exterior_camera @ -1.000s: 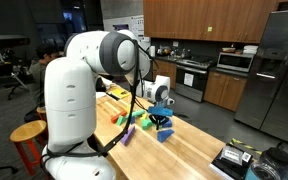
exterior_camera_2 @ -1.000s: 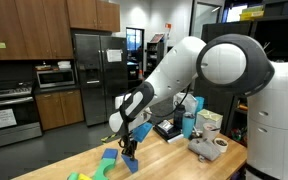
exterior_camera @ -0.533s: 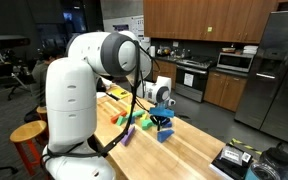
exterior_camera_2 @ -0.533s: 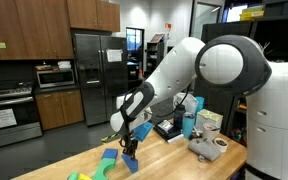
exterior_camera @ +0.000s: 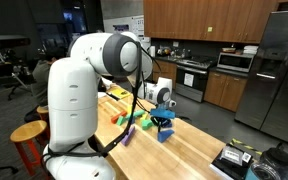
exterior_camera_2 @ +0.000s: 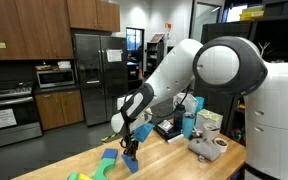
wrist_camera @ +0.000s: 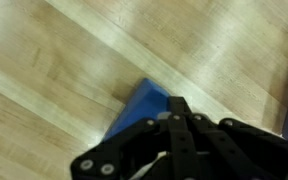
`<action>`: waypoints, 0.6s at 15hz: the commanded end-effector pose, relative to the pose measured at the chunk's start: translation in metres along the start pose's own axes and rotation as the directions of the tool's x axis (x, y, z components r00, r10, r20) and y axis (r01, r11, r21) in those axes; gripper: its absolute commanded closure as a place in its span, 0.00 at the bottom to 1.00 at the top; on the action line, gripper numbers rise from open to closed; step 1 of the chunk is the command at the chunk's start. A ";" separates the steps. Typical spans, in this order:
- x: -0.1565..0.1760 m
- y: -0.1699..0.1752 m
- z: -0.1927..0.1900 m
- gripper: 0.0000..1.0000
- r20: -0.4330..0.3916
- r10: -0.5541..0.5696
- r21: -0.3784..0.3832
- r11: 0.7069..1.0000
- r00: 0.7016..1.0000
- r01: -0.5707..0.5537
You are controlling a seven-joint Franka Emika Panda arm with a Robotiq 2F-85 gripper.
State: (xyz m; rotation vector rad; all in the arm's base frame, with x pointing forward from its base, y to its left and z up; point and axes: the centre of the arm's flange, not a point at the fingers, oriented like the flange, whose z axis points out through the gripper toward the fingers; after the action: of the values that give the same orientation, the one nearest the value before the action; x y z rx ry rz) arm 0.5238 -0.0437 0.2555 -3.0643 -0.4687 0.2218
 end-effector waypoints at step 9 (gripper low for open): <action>-0.005 0.012 0.011 1.00 -0.011 -0.002 0.026 1.000 1.000 0.003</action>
State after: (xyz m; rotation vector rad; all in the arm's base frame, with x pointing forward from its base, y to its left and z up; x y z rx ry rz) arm 0.5227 -0.0486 0.2452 -3.0573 -0.4684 0.2381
